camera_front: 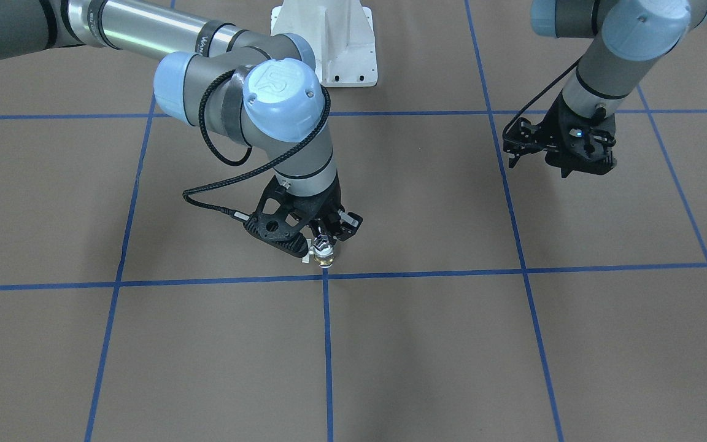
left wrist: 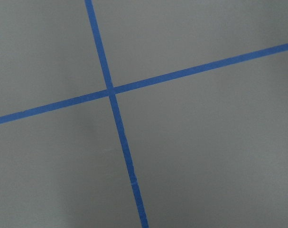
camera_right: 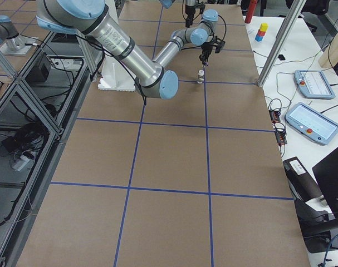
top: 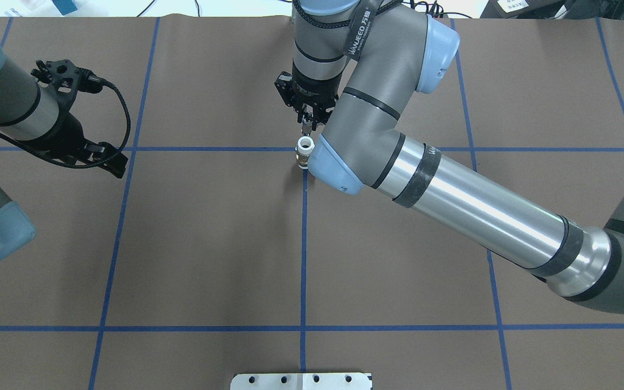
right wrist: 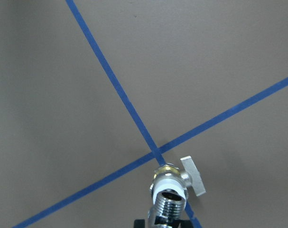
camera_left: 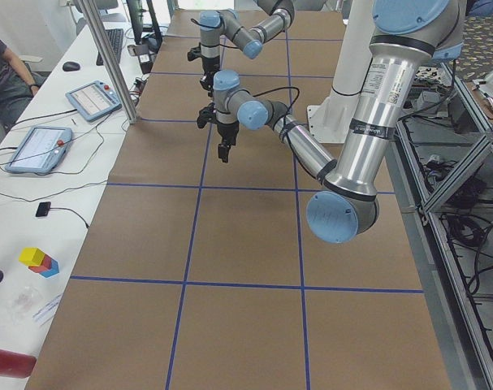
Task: Assemble PPR valve and pipe with both arms
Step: 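Carry the chrome valve over the white fitting and lower it onto it, then press the chrome valve down into the white fitting with the right gripper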
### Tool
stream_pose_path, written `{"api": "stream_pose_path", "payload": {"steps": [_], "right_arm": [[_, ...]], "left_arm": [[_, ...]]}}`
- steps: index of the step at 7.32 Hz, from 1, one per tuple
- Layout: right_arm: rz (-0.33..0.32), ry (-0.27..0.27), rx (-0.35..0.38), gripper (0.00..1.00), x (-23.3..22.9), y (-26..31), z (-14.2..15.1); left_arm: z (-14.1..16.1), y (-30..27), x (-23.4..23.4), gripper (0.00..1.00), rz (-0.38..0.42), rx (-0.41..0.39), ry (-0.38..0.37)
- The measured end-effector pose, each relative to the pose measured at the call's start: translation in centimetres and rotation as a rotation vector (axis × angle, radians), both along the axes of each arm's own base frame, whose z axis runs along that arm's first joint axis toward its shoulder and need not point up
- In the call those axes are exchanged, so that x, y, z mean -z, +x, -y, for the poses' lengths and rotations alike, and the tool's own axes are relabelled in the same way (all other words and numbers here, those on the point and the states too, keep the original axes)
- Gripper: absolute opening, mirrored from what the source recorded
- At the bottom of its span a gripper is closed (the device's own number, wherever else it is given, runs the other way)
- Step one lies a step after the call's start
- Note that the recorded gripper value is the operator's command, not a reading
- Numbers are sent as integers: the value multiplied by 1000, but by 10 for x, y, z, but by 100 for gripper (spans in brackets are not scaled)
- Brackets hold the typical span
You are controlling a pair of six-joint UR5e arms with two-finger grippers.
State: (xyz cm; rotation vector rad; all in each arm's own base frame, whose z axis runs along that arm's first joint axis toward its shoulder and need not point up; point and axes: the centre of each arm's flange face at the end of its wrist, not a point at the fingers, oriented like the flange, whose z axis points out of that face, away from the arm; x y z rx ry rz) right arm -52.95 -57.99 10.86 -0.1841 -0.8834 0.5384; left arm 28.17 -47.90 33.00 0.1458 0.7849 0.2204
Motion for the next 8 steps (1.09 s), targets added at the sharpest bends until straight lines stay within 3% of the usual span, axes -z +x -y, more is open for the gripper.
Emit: {"api": "stream_pose_path", "payload": {"steps": [8], "right_arm": [[-39, -49, 5, 0, -14, -14, -4]], "left_arm": [[2, -1, 3, 100, -3, 7, 3]]}}
